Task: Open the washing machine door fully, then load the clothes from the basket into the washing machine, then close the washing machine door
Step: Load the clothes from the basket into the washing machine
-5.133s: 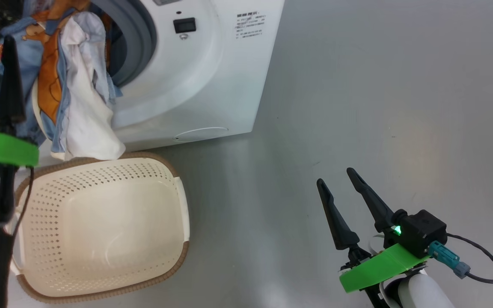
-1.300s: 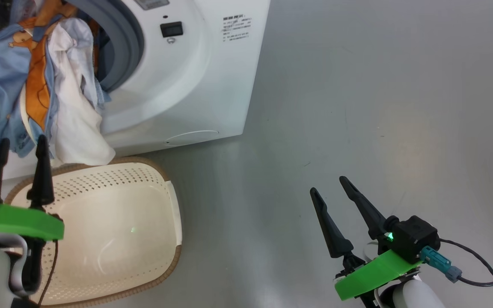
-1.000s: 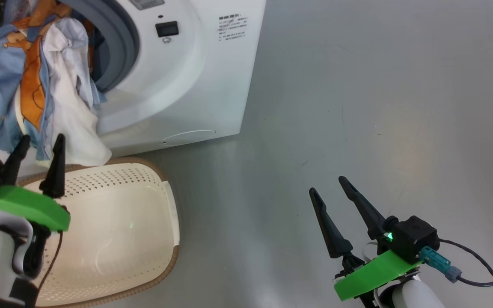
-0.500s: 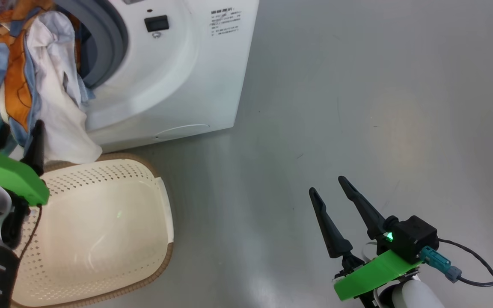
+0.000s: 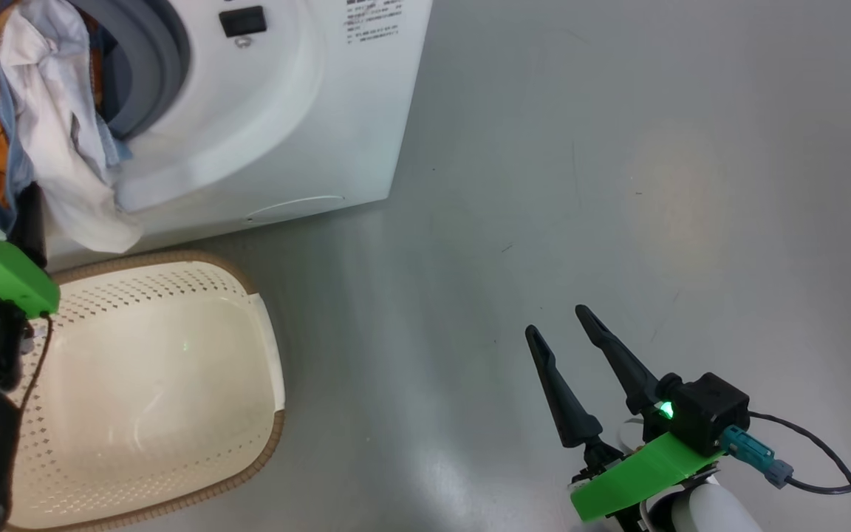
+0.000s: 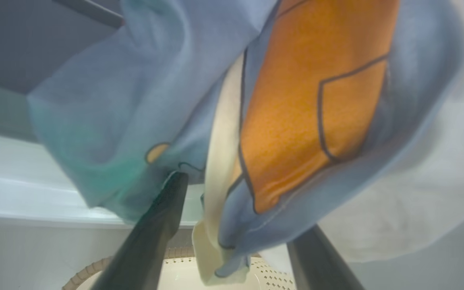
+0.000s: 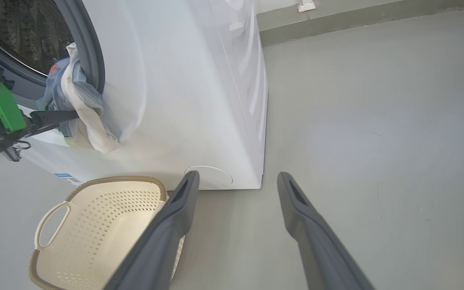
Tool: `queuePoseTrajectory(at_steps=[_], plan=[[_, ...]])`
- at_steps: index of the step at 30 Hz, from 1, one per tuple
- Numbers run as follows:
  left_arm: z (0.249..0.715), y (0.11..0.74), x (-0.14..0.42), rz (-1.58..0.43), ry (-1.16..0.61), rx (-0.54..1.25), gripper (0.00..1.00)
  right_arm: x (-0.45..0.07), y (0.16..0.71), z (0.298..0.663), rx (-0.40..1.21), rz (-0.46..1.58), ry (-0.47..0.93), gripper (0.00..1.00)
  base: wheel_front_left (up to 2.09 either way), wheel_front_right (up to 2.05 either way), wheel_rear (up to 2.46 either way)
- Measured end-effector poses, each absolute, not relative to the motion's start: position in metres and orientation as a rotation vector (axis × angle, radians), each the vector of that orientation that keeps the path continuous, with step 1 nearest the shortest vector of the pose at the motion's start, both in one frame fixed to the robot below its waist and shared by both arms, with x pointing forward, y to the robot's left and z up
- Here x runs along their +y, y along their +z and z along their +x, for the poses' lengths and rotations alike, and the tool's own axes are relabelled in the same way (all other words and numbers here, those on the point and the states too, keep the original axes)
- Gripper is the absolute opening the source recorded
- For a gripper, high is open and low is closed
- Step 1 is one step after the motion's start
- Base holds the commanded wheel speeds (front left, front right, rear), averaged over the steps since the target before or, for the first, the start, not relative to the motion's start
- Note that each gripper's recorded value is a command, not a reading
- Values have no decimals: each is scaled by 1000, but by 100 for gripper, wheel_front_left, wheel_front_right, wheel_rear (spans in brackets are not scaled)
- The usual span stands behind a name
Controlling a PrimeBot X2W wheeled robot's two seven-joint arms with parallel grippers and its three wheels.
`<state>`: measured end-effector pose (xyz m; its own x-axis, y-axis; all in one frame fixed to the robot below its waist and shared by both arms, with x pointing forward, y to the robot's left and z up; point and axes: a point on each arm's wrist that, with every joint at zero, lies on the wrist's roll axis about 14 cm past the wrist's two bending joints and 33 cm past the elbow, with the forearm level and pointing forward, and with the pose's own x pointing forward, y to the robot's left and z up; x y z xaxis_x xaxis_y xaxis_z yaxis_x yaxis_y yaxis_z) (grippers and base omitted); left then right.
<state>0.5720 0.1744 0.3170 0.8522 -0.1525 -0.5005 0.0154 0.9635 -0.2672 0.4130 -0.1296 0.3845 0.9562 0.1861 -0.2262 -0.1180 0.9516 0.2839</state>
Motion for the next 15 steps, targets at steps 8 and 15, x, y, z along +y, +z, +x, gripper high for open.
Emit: queuePoseTrajectory(at_steps=[8,15], plan=[[573,328,150,-310,-151,466,0,-130,385,414,252,279,153,100,0,0,0],[566,349,149,-323,-199,392,0,-128,390,415,240,294,156,100,0,0,0]])
